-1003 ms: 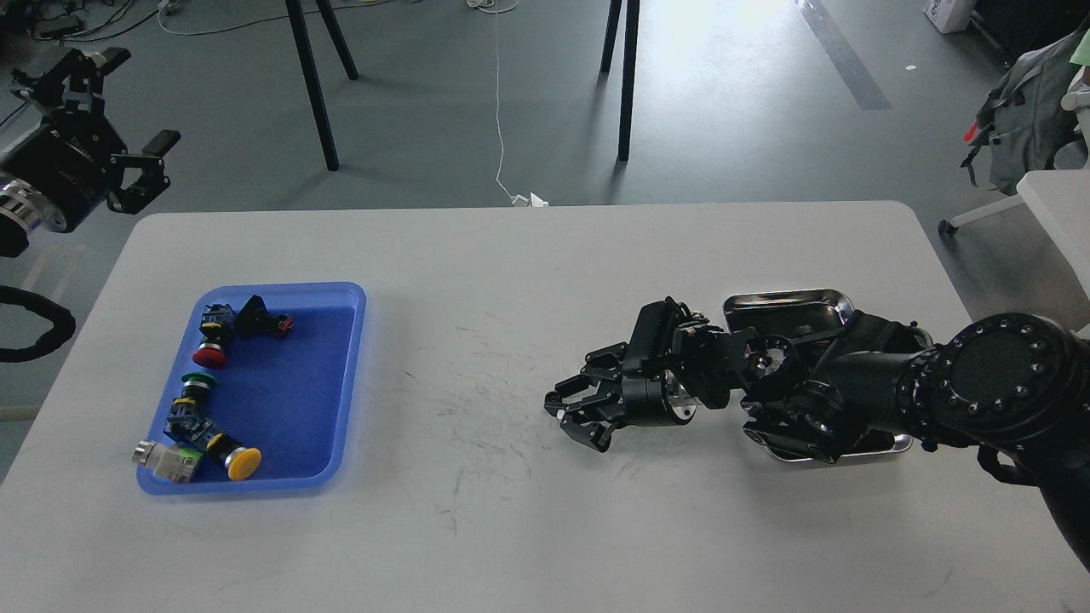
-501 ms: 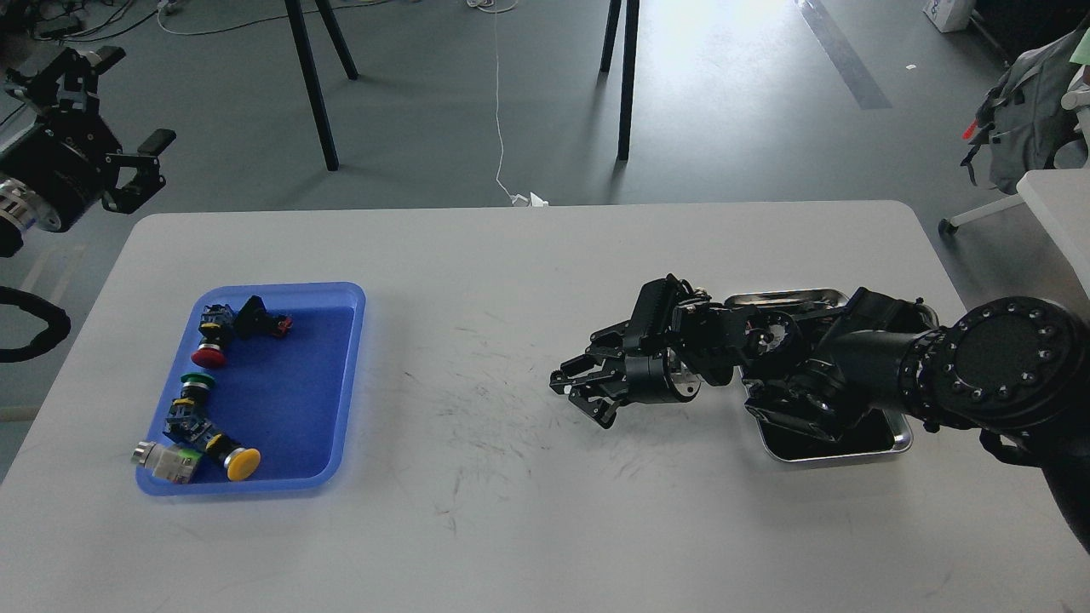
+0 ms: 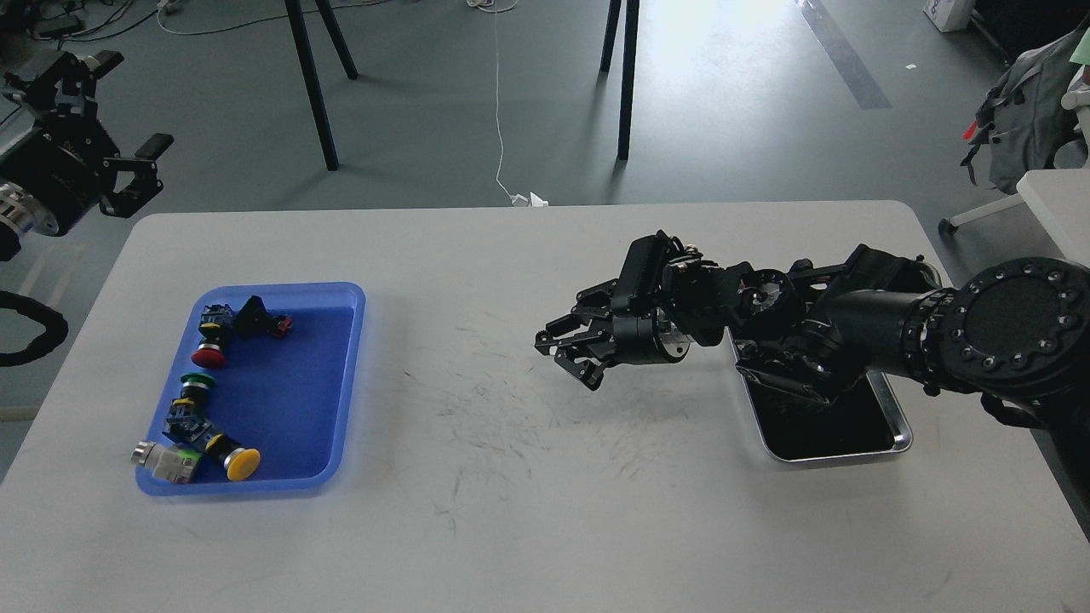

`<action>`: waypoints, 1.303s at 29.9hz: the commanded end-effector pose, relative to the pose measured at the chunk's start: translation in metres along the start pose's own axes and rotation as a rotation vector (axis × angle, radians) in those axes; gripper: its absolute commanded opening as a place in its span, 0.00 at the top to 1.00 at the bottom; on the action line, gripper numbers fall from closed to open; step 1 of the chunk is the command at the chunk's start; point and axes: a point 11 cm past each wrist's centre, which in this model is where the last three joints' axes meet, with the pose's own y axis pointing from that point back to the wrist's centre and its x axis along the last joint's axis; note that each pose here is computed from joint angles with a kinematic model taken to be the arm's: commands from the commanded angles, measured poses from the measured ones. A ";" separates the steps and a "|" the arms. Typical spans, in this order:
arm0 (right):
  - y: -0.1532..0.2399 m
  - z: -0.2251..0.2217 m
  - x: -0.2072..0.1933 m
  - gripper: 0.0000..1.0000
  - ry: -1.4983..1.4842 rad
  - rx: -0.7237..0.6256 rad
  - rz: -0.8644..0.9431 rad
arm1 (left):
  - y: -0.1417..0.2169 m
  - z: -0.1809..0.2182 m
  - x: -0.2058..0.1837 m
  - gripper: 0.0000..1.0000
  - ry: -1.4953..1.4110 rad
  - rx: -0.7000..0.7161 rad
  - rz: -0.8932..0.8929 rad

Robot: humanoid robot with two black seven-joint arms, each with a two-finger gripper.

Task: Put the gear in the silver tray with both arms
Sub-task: 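Carry the gear over the silver tray and lower it inside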

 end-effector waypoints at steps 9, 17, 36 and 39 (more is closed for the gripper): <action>0.012 -0.006 0.043 0.99 0.082 0.062 -0.106 | 0.001 -0.008 -0.004 0.01 0.010 0.015 -0.011; 0.072 0.022 0.033 0.99 0.041 0.000 -0.244 | -0.001 -0.011 -0.007 0.01 0.015 0.021 -0.018; 0.201 0.047 -0.034 0.98 -0.084 -0.123 -0.406 | 0.001 -0.017 -0.008 0.01 0.015 0.034 -0.018; 0.221 0.051 -0.046 0.98 -0.086 -0.149 -0.427 | 0.001 -0.020 -0.008 0.01 0.017 0.039 -0.018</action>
